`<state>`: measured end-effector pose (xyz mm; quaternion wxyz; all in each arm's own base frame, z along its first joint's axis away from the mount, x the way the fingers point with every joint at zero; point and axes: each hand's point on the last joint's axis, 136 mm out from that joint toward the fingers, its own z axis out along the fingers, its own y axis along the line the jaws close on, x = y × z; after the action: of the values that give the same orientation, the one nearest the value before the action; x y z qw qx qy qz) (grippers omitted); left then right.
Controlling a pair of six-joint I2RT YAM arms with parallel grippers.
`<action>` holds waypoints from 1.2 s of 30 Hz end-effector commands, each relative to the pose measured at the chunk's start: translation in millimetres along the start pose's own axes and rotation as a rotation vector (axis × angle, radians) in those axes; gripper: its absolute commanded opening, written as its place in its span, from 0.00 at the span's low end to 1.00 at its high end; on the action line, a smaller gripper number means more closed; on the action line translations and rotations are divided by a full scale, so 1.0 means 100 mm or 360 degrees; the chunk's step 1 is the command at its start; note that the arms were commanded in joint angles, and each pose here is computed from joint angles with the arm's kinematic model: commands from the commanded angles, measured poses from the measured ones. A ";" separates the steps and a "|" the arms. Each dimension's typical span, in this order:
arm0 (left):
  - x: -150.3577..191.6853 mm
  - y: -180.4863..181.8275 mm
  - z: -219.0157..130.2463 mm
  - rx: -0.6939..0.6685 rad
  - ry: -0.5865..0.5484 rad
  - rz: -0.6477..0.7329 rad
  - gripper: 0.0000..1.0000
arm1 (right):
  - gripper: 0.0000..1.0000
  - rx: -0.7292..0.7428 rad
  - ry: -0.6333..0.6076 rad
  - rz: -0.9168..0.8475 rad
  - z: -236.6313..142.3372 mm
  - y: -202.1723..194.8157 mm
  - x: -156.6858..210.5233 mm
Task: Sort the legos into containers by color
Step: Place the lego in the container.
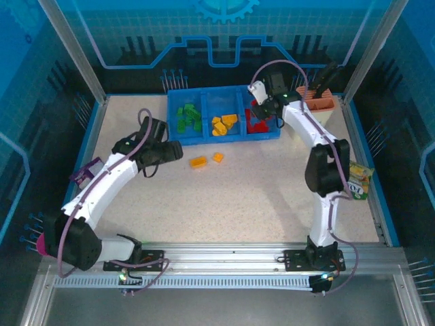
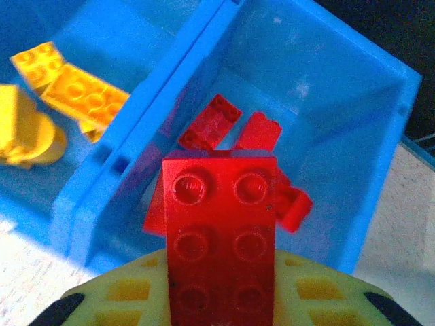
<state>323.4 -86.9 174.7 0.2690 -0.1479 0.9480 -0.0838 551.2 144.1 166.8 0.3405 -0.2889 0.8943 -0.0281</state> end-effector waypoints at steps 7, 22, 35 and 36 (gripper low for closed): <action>0.47 0.03 0.01 -0.0040 0.0094 -0.0161 0.80 | 0.26 0.0006 0.0105 0.0061 0.63 -0.36 0.03; 0.40 -0.22 0.47 -0.0134 0.0131 -0.0022 0.83 | 0.42 -0.0039 0.0066 0.0014 0.83 -0.34 0.01; 0.30 -0.60 1.06 -0.0112 0.0233 0.0060 0.84 | 0.56 -0.0070 -0.0057 -0.0086 0.43 -0.23 -0.22; 0.31 -0.62 1.11 -0.0111 0.0248 0.0059 0.84 | 0.56 -0.0068 -0.0068 -0.0099 0.39 -0.22 -0.25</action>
<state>360.9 -150.9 82.1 0.1888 -0.1480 0.9698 -0.0447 607.1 135.6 109.7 0.3158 -0.3098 0.8966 -0.0176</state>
